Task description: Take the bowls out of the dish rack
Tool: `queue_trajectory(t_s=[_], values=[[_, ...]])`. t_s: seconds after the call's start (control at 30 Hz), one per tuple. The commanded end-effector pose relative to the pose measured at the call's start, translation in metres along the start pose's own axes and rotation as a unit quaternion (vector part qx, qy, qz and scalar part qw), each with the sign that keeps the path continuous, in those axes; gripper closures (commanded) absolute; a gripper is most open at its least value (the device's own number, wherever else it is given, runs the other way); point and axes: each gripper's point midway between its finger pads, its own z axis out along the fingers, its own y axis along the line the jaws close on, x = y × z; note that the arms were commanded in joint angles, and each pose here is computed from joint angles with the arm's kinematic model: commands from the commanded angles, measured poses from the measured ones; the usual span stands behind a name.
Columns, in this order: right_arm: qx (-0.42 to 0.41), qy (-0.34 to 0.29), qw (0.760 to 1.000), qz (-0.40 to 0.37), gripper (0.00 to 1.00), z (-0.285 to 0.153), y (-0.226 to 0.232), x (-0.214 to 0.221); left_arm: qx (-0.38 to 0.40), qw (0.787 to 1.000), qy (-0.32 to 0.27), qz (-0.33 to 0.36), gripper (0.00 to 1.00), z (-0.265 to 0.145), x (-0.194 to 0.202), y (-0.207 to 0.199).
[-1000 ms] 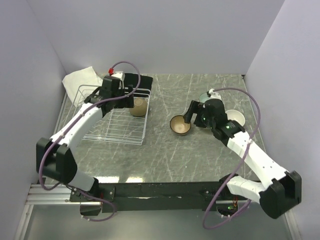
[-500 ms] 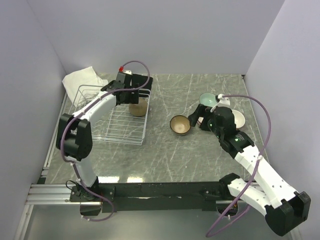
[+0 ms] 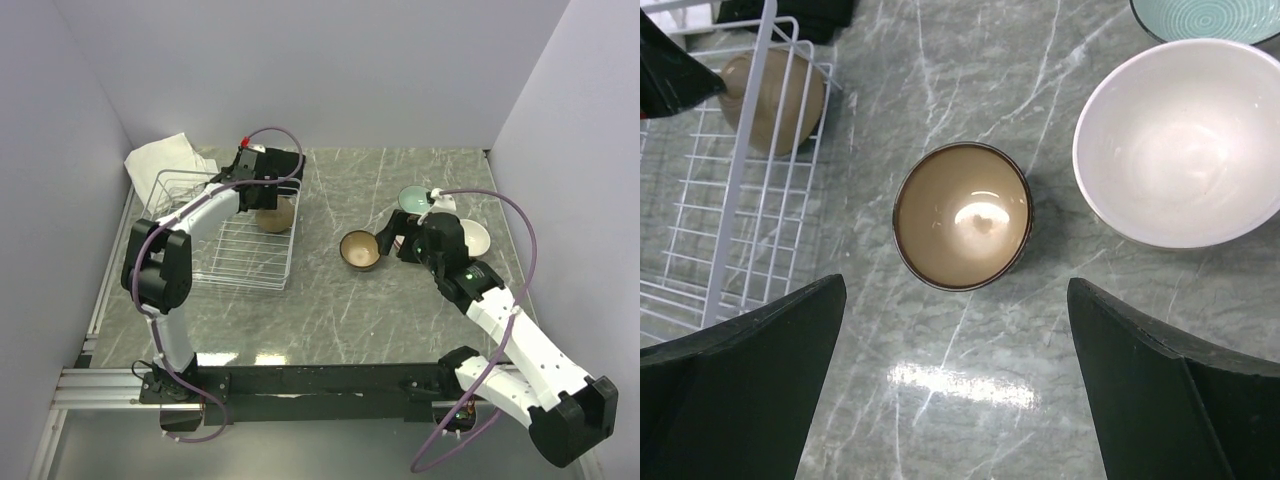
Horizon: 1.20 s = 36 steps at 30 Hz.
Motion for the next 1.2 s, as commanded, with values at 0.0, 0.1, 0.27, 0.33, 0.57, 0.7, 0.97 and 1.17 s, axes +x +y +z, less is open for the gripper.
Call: queue_trajectory(t_s=[0.0, 0.1, 0.27, 0.33, 0.57, 0.7, 0.97, 1.17], values=[[-0.012, -0.01, 1.0, -0.008, 0.0, 0.003, 0.007, -0.009, -0.061, 0.998, 0.014, 0.016, 0.01, -0.003, 0.016, 0.035], [-0.015, -0.006, 1.0, -0.009, 0.0, 0.005, 0.009, -0.009, -0.089, 0.996, 0.015, 0.018, 0.01, -0.006, 0.02, 0.054], [-0.017, -0.001, 1.0, -0.012, 0.0, 0.006, 0.01, -0.007, -0.126, 0.992, 0.013, 0.005, 0.01, -0.015, 0.02, 0.087], [-0.018, 0.0, 1.0, -0.011, 0.0, 0.006, 0.01, -0.006, -0.136, 0.991, 0.01, 0.0, 0.01, -0.019, 0.017, 0.098], [-0.021, -0.003, 1.0, -0.012, 0.0, 0.005, 0.012, -0.01, -0.134, 0.991, -0.03, -0.007, 0.01, -0.042, -0.019, 0.103], [-0.023, -0.005, 1.0, -0.012, 0.0, 0.004, 0.014, -0.012, -0.112, 0.992, -0.061, 0.009, 0.01, -0.059, -0.041, 0.096], [-0.025, -0.015, 1.0, -0.009, 0.0, 0.002, 0.014, -0.015, -0.085, 0.986, -0.095, 0.107, 0.01, -0.08, -0.051, 0.065], [-0.026, -0.009, 1.0, -0.008, 0.0, 0.004, 0.014, -0.012, -0.106, 0.973, -0.081, 0.187, 0.01, -0.071, -0.031, 0.036]])
